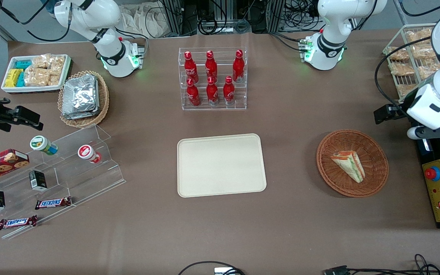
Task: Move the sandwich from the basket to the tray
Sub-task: 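Move the left gripper over the sandwich in the wicker basket, then lower the open left gripper around the sandwich and close it, then lift the sandwich out of the basket with the left gripper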
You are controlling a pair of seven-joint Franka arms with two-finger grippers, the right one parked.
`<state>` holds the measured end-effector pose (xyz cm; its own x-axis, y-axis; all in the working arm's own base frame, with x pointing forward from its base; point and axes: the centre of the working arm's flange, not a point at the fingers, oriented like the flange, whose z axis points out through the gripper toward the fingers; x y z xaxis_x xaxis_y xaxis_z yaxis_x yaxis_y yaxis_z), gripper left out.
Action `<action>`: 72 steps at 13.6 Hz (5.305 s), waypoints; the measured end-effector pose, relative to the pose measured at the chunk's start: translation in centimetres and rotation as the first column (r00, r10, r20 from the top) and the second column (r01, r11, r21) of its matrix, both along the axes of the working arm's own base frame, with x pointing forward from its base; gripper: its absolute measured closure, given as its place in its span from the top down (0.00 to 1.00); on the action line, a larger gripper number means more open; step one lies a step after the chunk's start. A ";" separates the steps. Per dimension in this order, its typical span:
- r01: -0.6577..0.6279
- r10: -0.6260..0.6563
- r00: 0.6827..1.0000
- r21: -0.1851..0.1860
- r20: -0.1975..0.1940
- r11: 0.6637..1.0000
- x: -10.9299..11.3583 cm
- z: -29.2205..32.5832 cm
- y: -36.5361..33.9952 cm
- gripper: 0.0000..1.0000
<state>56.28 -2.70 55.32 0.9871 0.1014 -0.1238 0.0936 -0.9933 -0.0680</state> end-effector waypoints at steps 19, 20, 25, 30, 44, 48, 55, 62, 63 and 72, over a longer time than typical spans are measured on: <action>-0.444 0.445 0.892 0.031 -0.084 0.896 7.8 -21.5 1.9 1.00; -0.448 0.449 0.889 0.030 -0.089 0.894 8.0 -22.9 1.9 1.00; -0.463 0.463 0.883 0.022 -0.077 0.886 7.6 -27.9 1.7 1.00; -0.480 0.480 0.873 0.024 -0.082 0.877 6.6 -30.9 2.6 1.00; -0.490 0.491 0.865 0.032 -0.103 0.871 5.6 -33.8 3.3 0.58; -0.488 0.489 0.867 0.031 -0.101 0.872 5.6 -33.5 3.2 0.32; -0.410 0.409 0.909 0.001 -0.079 0.912 6.3 -22.4 -0.4 0.28; -0.187 0.183 0.982 -0.081 -0.044 0.979 6.9 -14.6 -8.4 0.25; -0.162 0.158 0.986 -0.089 -0.047 0.983 6.7 -14.6 -10.0 0.24; 0.042 -0.051 0.996 -0.125 -0.069 0.991 4.5 -18.2 -24.6 0.25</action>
<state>60.79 -27.34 37.14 0.9784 0.0356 -0.2034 0.0467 -0.9976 0.0503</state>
